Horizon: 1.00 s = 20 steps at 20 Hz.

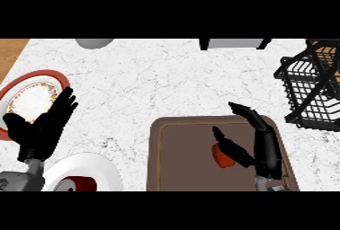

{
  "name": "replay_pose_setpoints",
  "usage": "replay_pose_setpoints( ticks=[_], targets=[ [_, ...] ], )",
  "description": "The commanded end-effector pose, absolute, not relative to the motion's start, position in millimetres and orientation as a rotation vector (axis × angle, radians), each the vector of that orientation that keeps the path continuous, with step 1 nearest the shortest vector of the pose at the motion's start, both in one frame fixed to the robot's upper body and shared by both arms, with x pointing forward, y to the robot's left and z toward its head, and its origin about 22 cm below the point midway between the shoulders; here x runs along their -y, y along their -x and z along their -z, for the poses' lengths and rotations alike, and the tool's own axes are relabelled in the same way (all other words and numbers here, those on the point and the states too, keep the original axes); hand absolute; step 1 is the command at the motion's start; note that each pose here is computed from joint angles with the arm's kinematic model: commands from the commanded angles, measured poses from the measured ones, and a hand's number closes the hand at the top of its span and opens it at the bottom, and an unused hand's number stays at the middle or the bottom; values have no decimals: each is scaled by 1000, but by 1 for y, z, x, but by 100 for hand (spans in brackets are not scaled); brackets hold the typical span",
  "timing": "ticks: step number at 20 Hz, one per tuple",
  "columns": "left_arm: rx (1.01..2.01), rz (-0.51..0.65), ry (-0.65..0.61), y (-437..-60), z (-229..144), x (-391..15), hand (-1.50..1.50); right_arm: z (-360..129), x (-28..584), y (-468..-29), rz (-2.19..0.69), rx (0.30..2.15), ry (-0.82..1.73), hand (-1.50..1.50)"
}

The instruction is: Pick the bell pepper from the tray and place it in the tiered basket

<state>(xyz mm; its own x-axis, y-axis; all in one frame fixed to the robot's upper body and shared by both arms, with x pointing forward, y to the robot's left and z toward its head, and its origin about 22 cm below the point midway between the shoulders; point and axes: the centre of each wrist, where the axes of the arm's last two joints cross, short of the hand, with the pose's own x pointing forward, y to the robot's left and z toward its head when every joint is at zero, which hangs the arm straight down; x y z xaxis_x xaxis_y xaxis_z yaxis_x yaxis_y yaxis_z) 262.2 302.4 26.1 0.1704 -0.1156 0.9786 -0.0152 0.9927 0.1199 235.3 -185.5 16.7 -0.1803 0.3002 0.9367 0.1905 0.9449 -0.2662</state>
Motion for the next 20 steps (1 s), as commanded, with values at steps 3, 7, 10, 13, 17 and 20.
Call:
replay_pose_setpoints(
  ticks=[3,7,10,13,17,20],
  targets=[
    [1411,71,-70,-260,-35,-288,0,-32,154,-202,-118,1816,629,-150],
    [1406,76,-82,-262,-35,-301,0,-48,185,-197,-411,1722,849,-150],
    [1397,72,-89,-248,-30,-297,0,-52,199,-184,-609,1564,979,-150],
    [1400,86,-95,-251,-29,-300,0,-56,197,-176,-838,1355,971,-150],
    [1423,104,-88,-259,-36,-298,0,-66,171,-165,-1039,1122,879,-150],
    [1420,120,-90,-254,-32,-291,0,-97,143,-159,-1058,1040,882,-150]
  ],
)
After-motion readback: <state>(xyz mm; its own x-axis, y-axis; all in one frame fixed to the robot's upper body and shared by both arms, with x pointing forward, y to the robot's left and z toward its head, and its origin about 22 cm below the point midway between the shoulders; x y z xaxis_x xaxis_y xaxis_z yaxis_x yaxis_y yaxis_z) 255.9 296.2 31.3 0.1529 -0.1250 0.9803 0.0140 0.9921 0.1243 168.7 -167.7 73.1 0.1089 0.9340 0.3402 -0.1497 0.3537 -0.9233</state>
